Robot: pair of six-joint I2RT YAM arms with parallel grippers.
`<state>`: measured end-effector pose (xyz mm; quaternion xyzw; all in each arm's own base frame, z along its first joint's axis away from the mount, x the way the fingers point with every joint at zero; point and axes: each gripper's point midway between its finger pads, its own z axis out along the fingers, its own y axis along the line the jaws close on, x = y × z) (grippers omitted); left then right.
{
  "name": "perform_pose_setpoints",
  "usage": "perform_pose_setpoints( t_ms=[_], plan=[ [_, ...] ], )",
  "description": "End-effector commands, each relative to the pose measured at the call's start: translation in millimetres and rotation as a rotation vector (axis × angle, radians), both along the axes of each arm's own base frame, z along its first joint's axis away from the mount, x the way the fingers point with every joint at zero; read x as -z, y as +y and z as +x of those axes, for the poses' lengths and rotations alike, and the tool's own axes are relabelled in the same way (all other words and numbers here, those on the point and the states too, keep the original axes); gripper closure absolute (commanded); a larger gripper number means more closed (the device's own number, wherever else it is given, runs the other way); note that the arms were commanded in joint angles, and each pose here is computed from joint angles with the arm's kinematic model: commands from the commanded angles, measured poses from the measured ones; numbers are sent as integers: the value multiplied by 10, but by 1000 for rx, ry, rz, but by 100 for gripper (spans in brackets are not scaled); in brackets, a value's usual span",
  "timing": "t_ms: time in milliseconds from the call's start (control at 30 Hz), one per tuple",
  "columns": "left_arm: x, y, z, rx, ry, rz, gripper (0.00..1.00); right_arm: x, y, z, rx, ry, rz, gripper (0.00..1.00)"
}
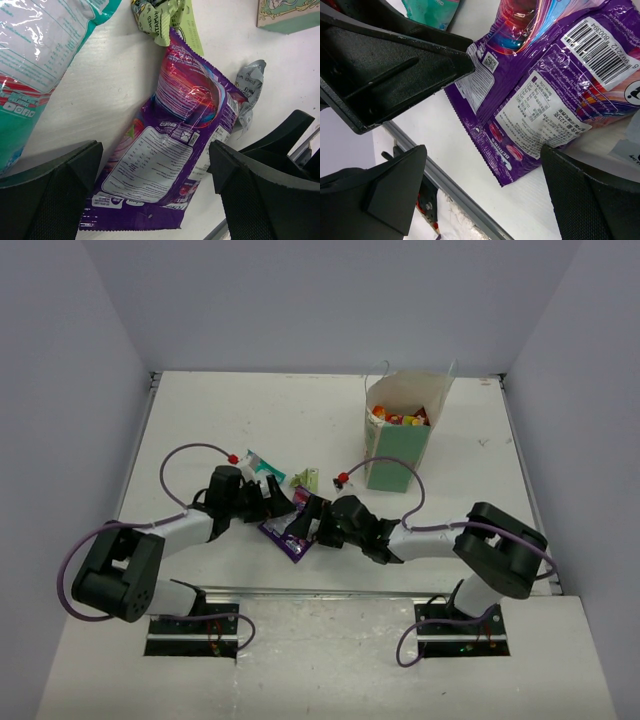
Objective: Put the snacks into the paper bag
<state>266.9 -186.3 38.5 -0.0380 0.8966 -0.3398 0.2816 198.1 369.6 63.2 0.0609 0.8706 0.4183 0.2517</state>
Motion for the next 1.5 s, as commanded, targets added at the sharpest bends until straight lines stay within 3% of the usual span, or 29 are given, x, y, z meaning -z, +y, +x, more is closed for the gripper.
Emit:
perform_pose_setpoints(
  t_ms=[0,167,500,633,900,1167,1300,1467],
  plan=[
    [272,100,-209,11,89,42,6,-155,119,156,38,-40,45,1],
    [308,79,-265,17,100,20,18,-129,153,167,39,-39,63,1],
    [324,69,-354,33,115,4,80,-147,234,143,1,-46,88,1],
    [224,70,-300,29,97,11,99,-188,211,130,-4,-58,84,1],
    [-300,130,-163,11,9,51,100,-473,-68,101,-12,-164,3,1],
    [-2014,280,95,-56,-404,72,100,-962,-773,-13,75,-362,-4,1],
    [-2632,198,58,-49,-517,35,100,-1319,-1143,-44,153,-457,14,1],
    [-3230,-203,-9,0,-613,-40,100,-1345,-1541,-47,252,-486,-53,1]
  ],
)
